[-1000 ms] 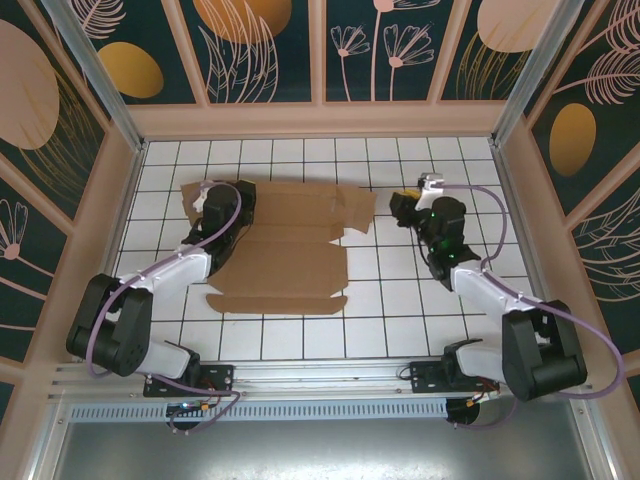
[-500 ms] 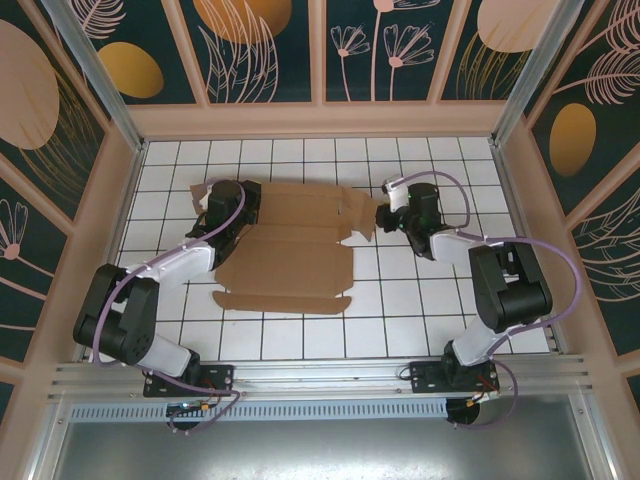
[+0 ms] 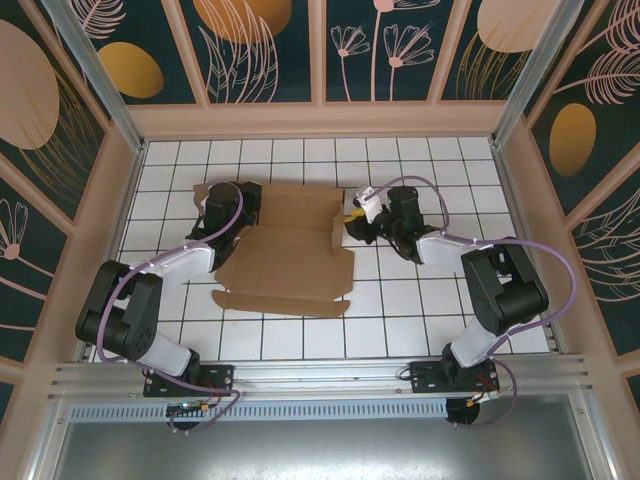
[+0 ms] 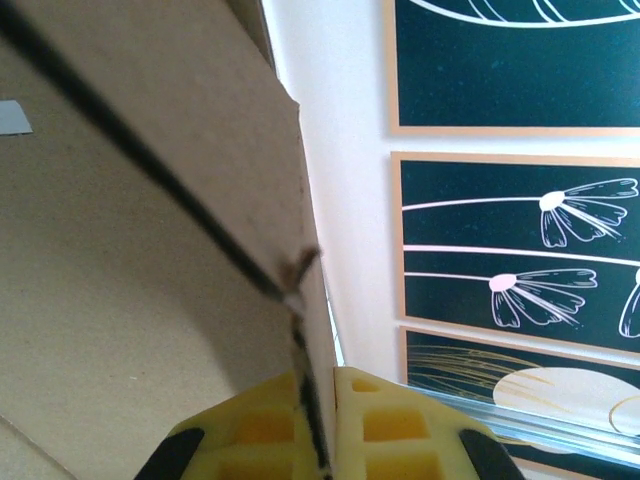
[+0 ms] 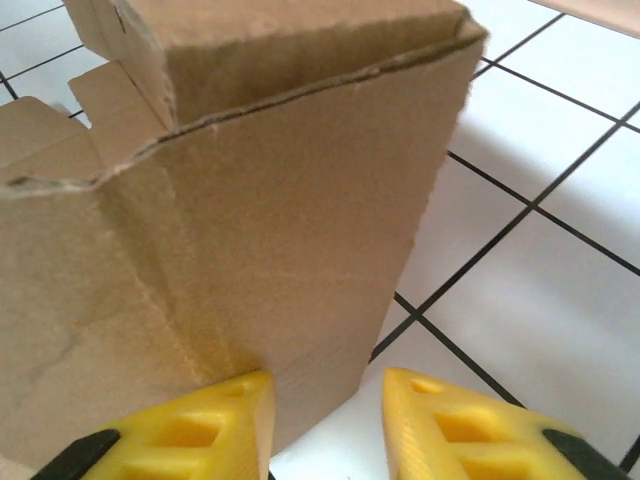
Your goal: Fold the paper box
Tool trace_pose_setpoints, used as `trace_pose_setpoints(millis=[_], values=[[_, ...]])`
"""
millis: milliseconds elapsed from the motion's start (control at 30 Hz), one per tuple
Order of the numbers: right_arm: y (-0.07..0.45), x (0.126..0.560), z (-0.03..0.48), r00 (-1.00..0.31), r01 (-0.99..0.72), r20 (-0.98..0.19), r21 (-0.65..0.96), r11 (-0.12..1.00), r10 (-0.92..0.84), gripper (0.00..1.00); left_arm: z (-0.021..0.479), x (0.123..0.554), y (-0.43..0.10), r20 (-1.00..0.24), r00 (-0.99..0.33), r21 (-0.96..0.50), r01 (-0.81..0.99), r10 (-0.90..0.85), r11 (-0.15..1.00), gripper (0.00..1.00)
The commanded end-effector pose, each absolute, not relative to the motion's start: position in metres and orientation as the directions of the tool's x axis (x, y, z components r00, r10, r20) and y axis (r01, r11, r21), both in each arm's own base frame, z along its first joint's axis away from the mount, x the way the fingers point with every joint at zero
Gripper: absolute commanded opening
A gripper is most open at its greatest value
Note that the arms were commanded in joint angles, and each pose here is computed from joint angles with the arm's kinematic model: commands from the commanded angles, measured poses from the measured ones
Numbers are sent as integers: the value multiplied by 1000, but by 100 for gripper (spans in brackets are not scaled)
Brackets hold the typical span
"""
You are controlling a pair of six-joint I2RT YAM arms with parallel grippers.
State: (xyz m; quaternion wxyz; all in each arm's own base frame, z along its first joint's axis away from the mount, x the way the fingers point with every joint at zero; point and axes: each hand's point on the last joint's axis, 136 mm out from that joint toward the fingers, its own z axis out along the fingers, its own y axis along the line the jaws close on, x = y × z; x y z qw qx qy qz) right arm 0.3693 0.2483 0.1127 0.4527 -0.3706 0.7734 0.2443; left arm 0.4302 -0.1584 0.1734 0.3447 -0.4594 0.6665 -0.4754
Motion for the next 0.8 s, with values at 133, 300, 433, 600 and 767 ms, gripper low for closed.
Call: trace_pose_setpoints(millis=[133, 300, 433, 600, 767], values=[[270, 373, 128, -237, -792, -898, -42, 609, -371, 51, 163, 422, -163, -30, -380, -949, -281, -925, 146, 0], [272, 370, 130, -215, -784, -904, -67, 617, -370, 57, 159, 416, -161, -40, -383, -945, -285, -923, 159, 0], [275, 362, 138, -198, -796, -920, -50, 604, -338, 62, 156, 413, -160, -47, -388, -944, -284, -921, 167, 0], [286, 347, 141, -184, -848, -925, -22, 529, -333, 58, 156, 412, -160, -61, -394, -943, -278, -917, 183, 0], [293, 333, 144, -178, -889, -926, 6, 457, -334, 46, 156, 412, -158, -69, -390, -942, -278, -918, 188, 0]])
